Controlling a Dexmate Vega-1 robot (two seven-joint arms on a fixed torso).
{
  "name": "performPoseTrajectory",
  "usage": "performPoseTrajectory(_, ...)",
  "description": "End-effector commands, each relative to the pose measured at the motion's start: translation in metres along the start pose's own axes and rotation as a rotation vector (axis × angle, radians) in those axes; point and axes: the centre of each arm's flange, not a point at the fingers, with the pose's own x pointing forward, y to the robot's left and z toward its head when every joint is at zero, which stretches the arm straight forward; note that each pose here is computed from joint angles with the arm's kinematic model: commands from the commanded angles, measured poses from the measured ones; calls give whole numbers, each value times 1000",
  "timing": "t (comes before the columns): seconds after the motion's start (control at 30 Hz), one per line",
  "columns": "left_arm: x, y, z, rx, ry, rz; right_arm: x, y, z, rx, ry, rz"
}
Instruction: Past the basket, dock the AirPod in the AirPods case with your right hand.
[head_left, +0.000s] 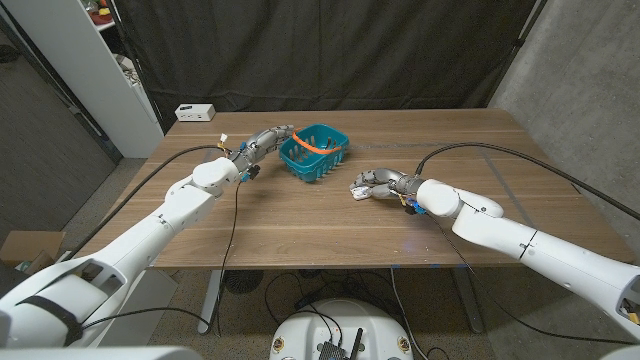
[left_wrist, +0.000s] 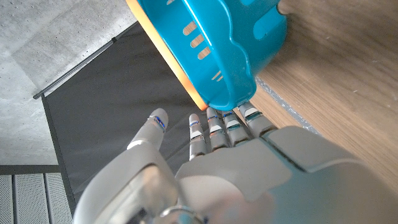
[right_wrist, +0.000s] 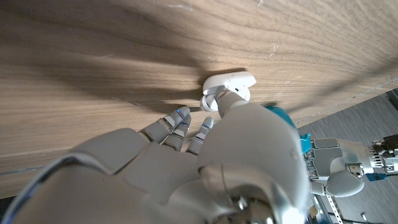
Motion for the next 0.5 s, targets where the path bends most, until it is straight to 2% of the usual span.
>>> performPoseTrajectory(0.03, 3, 0, -1, -3, -5, -5, -7, -9, -1, -35, -8, 42)
performPoseTrajectory(0.5, 5, 2, -4, -14, -11, -2, -15, -16, -5, -79, -14, 77)
